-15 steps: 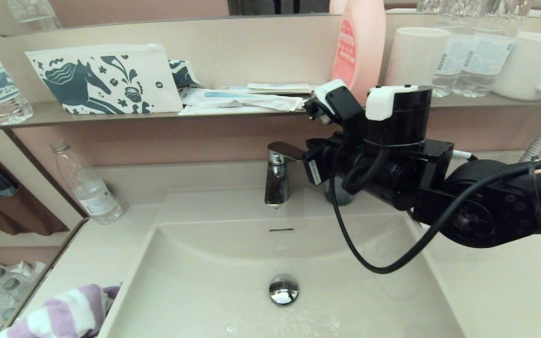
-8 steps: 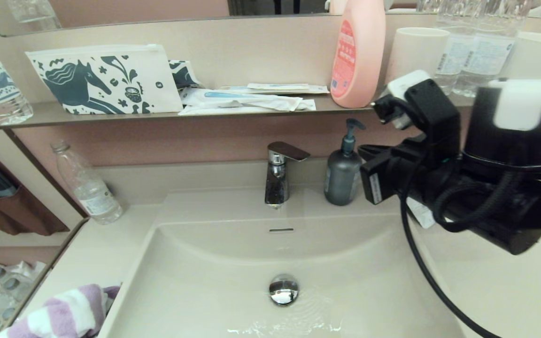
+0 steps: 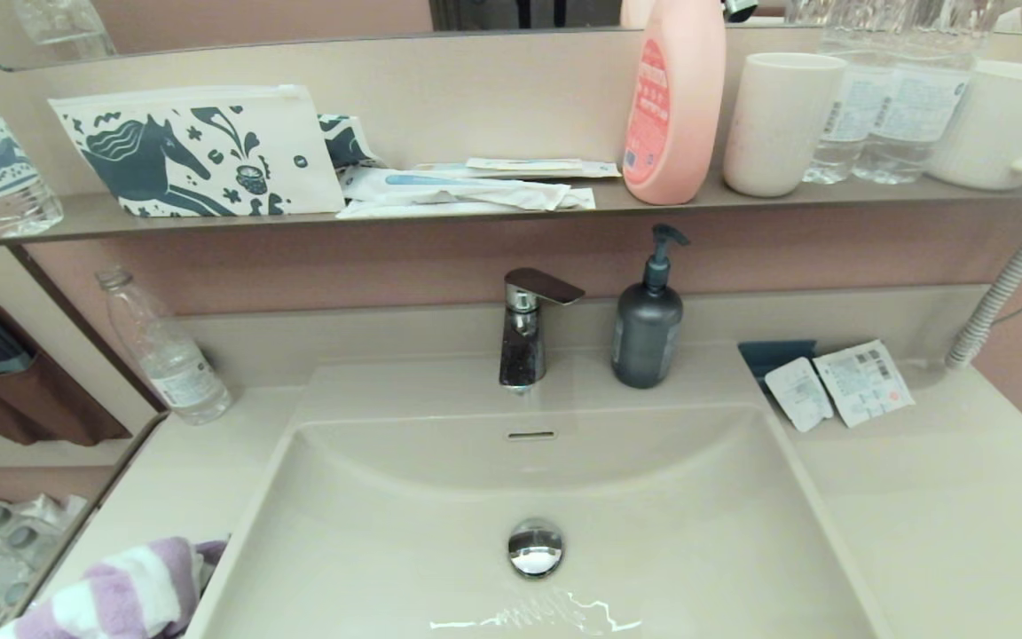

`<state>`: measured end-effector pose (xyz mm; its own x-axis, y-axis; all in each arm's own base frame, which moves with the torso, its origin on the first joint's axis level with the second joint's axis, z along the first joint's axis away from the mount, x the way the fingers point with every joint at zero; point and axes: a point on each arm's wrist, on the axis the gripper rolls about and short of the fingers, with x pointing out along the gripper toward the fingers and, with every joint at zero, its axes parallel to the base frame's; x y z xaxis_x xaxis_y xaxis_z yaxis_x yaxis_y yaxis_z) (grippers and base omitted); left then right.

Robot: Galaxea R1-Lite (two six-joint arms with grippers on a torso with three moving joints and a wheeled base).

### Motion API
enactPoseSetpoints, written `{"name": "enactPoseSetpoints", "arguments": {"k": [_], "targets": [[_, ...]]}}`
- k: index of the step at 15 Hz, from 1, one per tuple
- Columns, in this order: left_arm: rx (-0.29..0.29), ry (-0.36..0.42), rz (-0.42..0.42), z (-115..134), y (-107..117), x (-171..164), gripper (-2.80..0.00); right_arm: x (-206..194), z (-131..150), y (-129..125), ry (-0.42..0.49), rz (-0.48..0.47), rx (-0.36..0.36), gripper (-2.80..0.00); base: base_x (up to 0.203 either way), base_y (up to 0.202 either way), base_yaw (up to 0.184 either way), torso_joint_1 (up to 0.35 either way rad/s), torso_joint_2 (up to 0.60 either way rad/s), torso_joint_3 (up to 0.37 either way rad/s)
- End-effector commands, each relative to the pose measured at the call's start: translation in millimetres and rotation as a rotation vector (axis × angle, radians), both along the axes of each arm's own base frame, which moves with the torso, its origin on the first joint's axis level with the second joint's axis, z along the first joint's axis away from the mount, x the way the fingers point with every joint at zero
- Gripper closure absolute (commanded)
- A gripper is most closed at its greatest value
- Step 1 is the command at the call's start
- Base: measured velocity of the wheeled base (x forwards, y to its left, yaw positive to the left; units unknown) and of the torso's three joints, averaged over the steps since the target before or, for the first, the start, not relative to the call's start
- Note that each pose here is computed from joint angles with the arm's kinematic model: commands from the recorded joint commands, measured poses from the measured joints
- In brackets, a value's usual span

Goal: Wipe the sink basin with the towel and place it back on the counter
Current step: Pick up the cloth

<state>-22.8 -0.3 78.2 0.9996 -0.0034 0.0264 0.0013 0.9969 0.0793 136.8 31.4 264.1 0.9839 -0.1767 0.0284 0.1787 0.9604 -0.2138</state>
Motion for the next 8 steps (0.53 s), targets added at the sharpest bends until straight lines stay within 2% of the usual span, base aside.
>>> {"name": "enactPoseSetpoints", "arguments": {"k": [1, 3, 8], "targets": [[0.001, -0.001, 0.000, 0.1, 0.0, 0.0, 0.00, -51.8, -5.0, -31.3, -0.080, -0.198, 0.018, 0.00, 0.000, 0.000, 0.000, 0.000, 0.00, 0.000], [0.001, -0.001, 0.000, 0.1, 0.0, 0.0, 0.00, -78.1, -10.2, -38.9, -0.081, -0.277, 0.016, 0.00, 0.000, 0.000, 0.000, 0.000, 0.00, 0.000], [0.001, 0.000, 0.000, 0.1, 0.0, 0.1, 0.00, -133.3, -30.0, -43.0, -0.040, -0.353, 0.006, 0.00, 0.000, 0.000, 0.000, 0.000, 0.00, 0.000]]}}
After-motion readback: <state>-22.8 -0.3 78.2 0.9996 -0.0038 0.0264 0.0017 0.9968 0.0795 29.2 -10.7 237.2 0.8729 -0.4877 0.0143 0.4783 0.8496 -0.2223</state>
